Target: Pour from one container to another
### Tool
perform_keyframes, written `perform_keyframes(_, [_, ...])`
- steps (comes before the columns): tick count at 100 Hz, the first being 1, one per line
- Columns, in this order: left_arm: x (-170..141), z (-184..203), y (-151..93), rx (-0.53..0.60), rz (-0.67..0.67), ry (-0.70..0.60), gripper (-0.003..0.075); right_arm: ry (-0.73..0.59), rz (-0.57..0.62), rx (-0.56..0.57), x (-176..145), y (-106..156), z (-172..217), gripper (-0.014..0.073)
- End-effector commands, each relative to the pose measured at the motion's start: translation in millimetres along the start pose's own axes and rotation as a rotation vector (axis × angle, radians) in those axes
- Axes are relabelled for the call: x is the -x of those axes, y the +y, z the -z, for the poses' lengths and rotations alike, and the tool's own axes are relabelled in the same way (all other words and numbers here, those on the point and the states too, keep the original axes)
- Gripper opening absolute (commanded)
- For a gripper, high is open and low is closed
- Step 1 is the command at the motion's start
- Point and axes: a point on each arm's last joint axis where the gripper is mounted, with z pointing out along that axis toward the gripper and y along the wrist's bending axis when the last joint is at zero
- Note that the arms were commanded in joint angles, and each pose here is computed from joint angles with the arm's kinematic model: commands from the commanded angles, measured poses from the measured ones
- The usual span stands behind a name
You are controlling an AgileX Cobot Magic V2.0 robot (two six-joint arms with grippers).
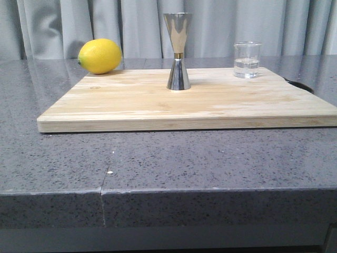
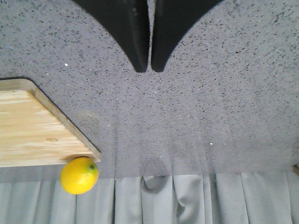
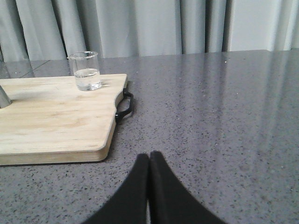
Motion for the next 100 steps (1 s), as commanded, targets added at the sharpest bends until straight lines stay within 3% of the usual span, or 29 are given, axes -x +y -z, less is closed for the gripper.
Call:
perform_keyframes(1, [-4.2,-0.1,-0.6,-0.011,0.011,-0.063,-0.0019,-0.076,0.010,0.009,-0.2,0.5,0.3,-0.0071])
perform_keyframes(29, [4.1,0.8,-1.0,-0.018,0.039,-0.154,-0.0019,-0.250,-0.051,0.020,15.5,0.9,2.9,-0.0071])
perform_keyframes(41, [11.3,2.2,0.0,-0.026,0.189,-0.235,-0.0019,-0.317,-0.243,0.033,21.4,-0.9,4.6,-0.0071])
perform_keyframes(53, [25.0,6.5,6.6,-0.016,0.467,-0.377,-0.0020,-0.360,-0.398,0.063,34.4,-1.0,7.9,-0.0071])
perform_keyframes(58, [33.5,9.4,8.6,-0.016,0.534,-0.419,-0.0020,-0.381,-0.398,0.070,44.7,-0.5,10.8,-0.0071])
perform_keyframes(67, [54.2,14.1,5.6,-0.048,0.531,-0.413,-0.0020,-0.399,-0.384,0.081,72.2,1.2,16.6,-0.0071])
perform_keyframes(82, [96.5,8.7,-2.8,-0.088,0.464,-0.268,-0.0020,-0.312,-0.207,0.051,124.3,4.5,11.0,-0.0071])
perform_keyframes(100, [146.7,-32.0,-8.2,-0.082,0.328,-0.073,-0.0019,-0.203,-0.082,0.020,173.3,6.2,-37.2,-0.0071])
